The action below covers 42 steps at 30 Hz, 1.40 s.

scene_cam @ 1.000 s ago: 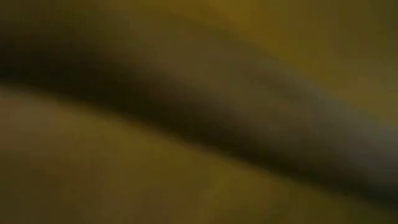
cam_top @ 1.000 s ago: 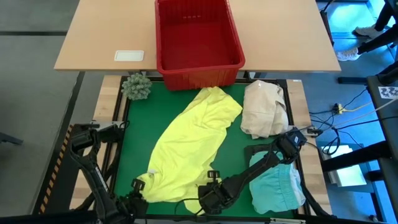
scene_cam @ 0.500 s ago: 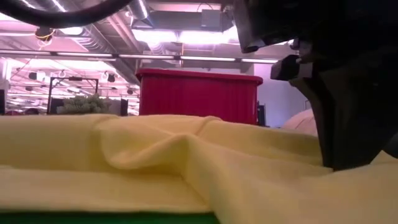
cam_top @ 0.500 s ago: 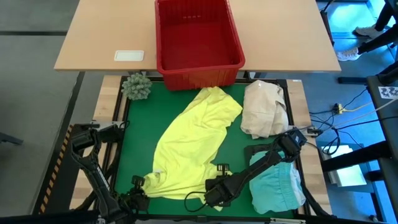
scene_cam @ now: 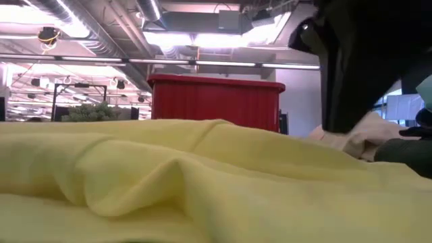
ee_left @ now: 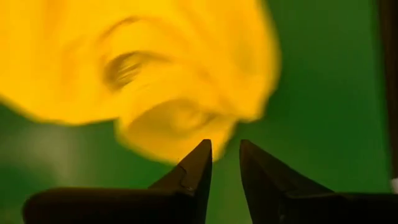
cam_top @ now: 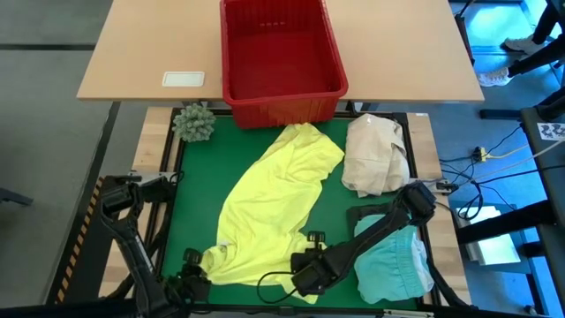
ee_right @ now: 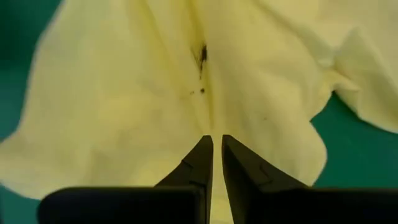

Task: Fold Laundry from Bin
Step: Fold the yellow shirt

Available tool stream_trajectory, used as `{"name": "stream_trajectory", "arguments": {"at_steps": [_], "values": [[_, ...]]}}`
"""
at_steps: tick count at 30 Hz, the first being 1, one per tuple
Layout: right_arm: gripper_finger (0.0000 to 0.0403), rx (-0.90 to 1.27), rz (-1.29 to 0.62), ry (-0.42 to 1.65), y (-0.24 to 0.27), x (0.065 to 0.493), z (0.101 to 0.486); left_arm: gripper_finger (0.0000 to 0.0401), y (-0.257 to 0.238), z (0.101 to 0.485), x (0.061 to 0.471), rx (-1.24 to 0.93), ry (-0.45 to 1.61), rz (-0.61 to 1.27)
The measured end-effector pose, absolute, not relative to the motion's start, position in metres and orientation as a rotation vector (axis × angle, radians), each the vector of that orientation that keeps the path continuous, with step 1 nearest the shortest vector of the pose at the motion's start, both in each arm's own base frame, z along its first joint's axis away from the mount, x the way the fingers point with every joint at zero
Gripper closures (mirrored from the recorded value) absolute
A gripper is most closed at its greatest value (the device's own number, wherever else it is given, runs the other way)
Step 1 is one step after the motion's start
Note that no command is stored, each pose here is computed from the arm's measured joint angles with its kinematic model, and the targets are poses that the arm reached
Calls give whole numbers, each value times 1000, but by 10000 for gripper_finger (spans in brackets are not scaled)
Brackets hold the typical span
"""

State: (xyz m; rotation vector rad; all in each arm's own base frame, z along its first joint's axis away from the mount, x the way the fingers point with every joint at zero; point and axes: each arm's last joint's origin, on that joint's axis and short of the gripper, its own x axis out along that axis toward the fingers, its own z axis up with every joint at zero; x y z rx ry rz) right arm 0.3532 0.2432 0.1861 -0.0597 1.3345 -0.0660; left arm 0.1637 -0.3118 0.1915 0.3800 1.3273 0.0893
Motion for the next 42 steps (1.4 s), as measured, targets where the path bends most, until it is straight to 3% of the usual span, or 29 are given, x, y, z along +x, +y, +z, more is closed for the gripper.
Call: {"name": "stream_trajectory", "arguments": {"at_steps": [5, 15, 22, 32, 42], "values": [[368, -42, -29, 1268, 251, 355, 190, 315, -303, 205, 156, 459, 1224, 265], [368, 8, 80, 1081, 287, 353, 195, 314, -273, 177, 165, 613, 1162, 390], [368, 26, 123, 1098, 302, 358, 163, 314, -252, 171, 188, 667, 1089, 478], [368, 45, 125, 1157, 305, 359, 145, 314, -225, 127, 220, 594, 1278, 293], [368, 17, 80, 1312, 301, 339, 138, 314, -243, 125, 185, 444, 1283, 268]]}}
